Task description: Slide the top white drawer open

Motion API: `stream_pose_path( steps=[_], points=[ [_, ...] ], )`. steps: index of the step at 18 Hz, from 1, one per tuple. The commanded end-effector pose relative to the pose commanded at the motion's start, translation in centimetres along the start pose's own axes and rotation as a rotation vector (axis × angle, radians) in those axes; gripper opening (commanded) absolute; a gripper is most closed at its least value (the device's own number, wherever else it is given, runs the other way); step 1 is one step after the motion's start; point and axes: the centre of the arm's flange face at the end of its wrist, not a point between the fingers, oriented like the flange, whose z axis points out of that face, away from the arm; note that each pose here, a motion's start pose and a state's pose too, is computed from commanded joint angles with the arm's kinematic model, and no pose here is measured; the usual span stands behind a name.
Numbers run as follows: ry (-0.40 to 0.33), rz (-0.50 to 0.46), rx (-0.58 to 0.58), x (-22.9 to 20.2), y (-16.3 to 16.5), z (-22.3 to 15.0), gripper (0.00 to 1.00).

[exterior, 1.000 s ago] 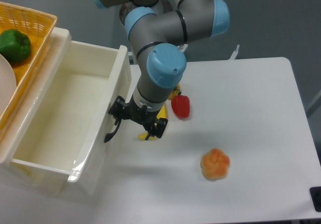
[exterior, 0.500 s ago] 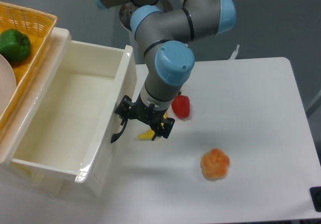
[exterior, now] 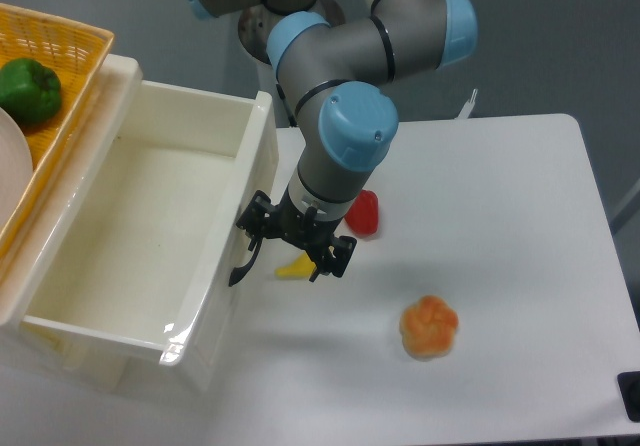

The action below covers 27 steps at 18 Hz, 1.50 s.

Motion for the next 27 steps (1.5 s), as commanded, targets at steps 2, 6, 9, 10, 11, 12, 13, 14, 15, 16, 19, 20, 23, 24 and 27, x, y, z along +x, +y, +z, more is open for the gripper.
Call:
stream_pose_path(
  steps=[2, 6, 9, 10, 11, 12, 13, 14, 15, 16, 19, 20, 23, 24, 27],
  points=[
    [0.005, -0.009, 0.000, -0.3, 0.2, 0.0, 1.00],
    [0.019, -0.023, 0.002, -0.3, 0.4, 0.3, 1.00],
    [0.050, -0.033, 0.023, -0.1, 0.3, 0.4, 1.00],
    [0.056, -0.036, 0.024, -0.1, 0.3, 0.6, 1.00],
    [0.064, -0.045, 0.028, -0.1, 0.3, 0.6, 1.00],
    [0.072, -0.056, 0.035, 0.0, 0.2, 0.6, 1.00],
    [0.078, -0.068, 0.042, -0.2, 0.3, 0.5, 1.00],
    [0.086, -0.076, 0.050, -0.4, 0.3, 0.4, 1.00],
    [0.093, -0.079, 0.058, -0.5, 0.4, 0.3, 1.00],
    [0.100, -0.081, 0.063, -0.5, 0.3, 0.4, 1.00],
    [0.098, -0.092, 0.068, -0.8, 0.5, 0.1, 1.00],
    [0.093, -0.092, 0.071, -0.9, 0.5, 0.0, 1.00],
    [0.050, -0.076, 0.106, -2.1, 0.5, -1.3, 1.00],
    [0.018, -0.064, 0.129, -2.4, 0.3, -1.7, 1.00],
    [-0.062, -0.058, 0.171, -4.6, 0.9, -2.7, 1.00]
  ],
)
